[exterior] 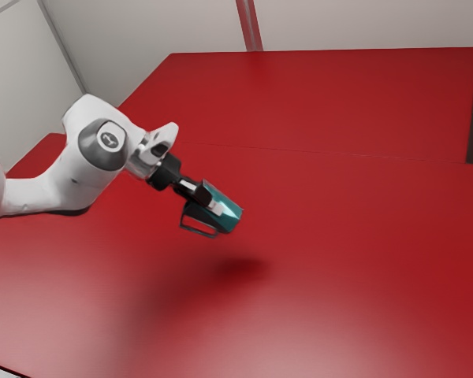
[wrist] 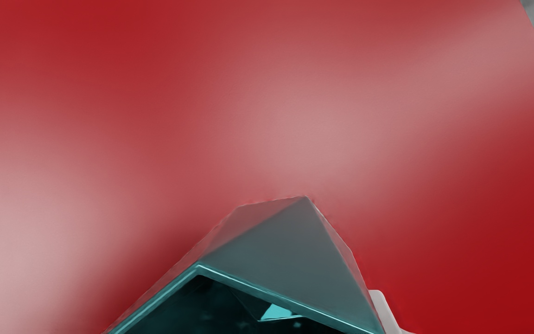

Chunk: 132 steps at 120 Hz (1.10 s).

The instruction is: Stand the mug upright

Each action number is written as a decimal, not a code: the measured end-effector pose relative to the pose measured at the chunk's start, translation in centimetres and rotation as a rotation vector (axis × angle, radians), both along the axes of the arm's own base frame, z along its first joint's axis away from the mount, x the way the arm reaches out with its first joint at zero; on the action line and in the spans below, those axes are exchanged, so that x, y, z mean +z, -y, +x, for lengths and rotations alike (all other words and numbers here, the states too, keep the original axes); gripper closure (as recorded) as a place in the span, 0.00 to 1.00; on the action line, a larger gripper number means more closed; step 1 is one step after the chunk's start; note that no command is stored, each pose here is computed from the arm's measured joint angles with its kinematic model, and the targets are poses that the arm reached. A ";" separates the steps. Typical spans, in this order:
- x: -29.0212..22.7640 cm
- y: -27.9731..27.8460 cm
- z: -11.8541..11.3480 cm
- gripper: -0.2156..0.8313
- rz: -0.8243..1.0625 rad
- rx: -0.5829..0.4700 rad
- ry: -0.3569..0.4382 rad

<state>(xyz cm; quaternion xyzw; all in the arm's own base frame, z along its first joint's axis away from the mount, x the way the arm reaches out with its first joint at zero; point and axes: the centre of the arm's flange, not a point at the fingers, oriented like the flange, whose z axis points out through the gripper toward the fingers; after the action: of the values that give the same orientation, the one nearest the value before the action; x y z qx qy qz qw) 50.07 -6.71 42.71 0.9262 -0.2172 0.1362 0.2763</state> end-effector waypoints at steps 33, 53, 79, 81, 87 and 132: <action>1.0 -3.4 -0.1 0.96 0.422 -0.075 -0.021; -1.5 -4.7 0.5 0.96 0.538 -0.058 -0.100; -4.3 -6.5 2.7 0.96 0.611 -0.001 -0.167; -4.4 -6.5 2.8 0.96 0.614 0.003 -0.168; -4.9 -6.8 3.0 0.96 0.620 0.016 -0.170; -7.0 -7.2 3.4 0.96 0.625 0.073 -0.162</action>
<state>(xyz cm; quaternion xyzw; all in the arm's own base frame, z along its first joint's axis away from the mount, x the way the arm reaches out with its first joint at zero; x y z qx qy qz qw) 53.51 0.49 35.72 0.9812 -0.1926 -0.0014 -0.0101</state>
